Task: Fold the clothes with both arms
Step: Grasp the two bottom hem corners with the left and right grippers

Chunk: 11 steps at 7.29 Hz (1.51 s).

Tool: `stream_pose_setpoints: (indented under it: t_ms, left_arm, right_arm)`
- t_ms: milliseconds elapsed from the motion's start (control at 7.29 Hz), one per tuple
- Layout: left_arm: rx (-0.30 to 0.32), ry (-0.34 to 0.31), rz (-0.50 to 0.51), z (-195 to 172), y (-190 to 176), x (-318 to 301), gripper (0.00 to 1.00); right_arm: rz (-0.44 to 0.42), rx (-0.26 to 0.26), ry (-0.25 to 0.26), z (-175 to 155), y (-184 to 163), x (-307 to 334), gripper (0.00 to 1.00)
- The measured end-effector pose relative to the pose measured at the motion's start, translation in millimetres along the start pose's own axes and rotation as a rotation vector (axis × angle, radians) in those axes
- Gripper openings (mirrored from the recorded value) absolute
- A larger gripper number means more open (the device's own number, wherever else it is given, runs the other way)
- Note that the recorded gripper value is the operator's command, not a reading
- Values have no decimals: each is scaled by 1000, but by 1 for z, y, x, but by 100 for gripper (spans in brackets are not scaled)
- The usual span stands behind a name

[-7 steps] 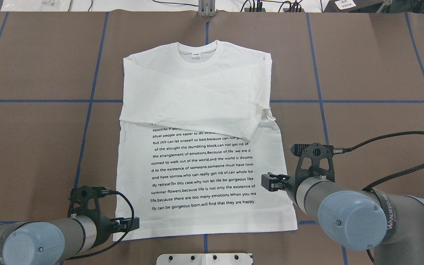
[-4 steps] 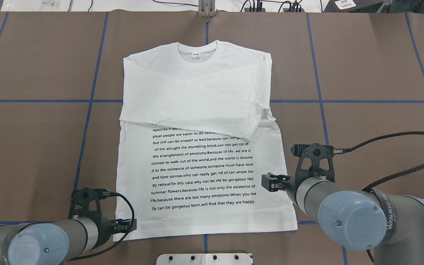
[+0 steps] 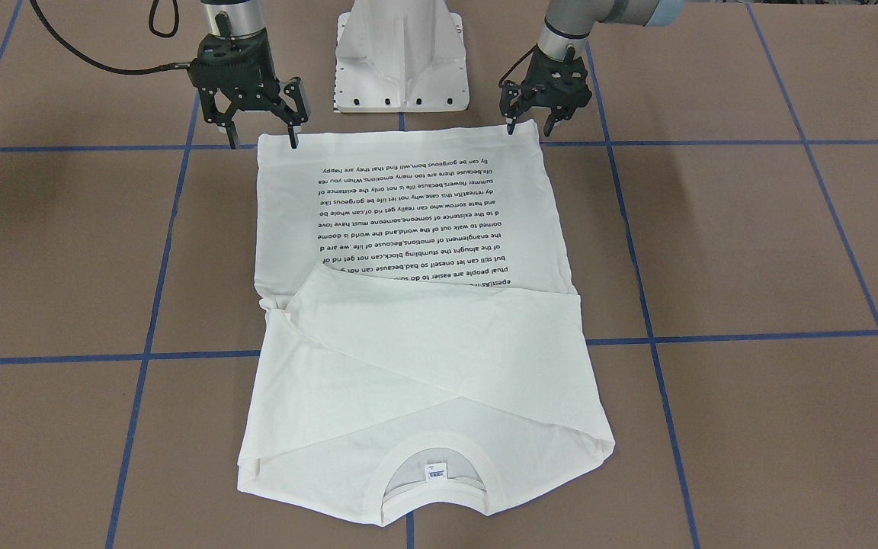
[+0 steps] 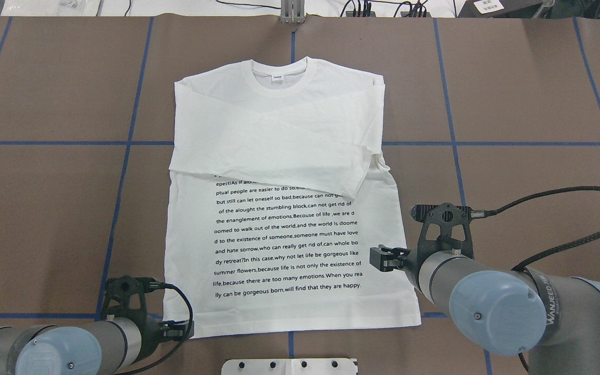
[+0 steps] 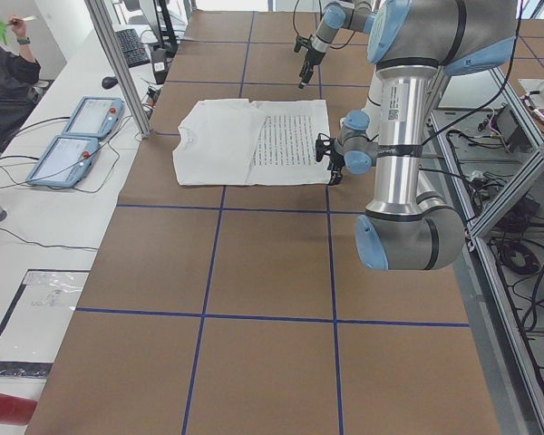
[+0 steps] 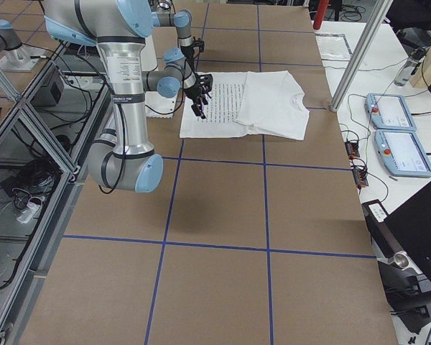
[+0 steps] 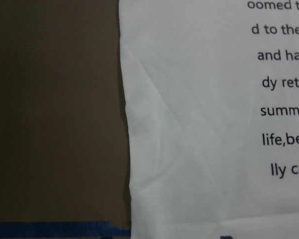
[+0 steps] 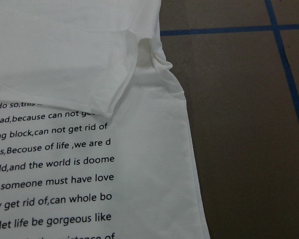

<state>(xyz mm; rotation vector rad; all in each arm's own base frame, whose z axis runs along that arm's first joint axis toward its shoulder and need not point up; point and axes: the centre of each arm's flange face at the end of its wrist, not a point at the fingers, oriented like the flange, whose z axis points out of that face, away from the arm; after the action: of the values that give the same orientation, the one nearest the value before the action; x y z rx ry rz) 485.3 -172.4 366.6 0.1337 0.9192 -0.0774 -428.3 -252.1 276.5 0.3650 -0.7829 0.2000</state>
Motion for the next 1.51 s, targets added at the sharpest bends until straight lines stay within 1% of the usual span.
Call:
stream_pose_setpoints:
  t_ms: [137, 412, 549, 686, 824, 961, 1098, 1510]
  left_arm:
    - [-6, 0, 5, 0, 4, 1, 75]
    - [-16, 1, 12, 1, 10, 2, 71]
    - [-18, 1, 14, 1, 11, 2, 66]
    - [-19, 1, 14, 1, 12, 2, 58]
    - [-19, 1, 14, 1, 12, 2, 45]
    - [-19, 1, 14, 1, 12, 2, 15]
    - [-19, 3, 14, 0, 12, 3, 0]
    - [-16, 9, 11, -3, 11, 4, 0]
  right_arm:
    - [0, 0, 1, 1, 0, 0, 100]
    - [-1, -1, 3, 2, 1, 0, 100]
    - [0, -1, 4, 2, 1, 0, 100]
    - [0, -1, 5, 2, 1, 0, 100]
    - [-1, -1, 5, 2, 1, 1, 100]
    - [-2, -1, 5, 2, 1, 1, 100]
    - [-2, -1, 6, 3, 1, 1, 100]
    - [-1, -1, 6, 3, 1, 1, 100]
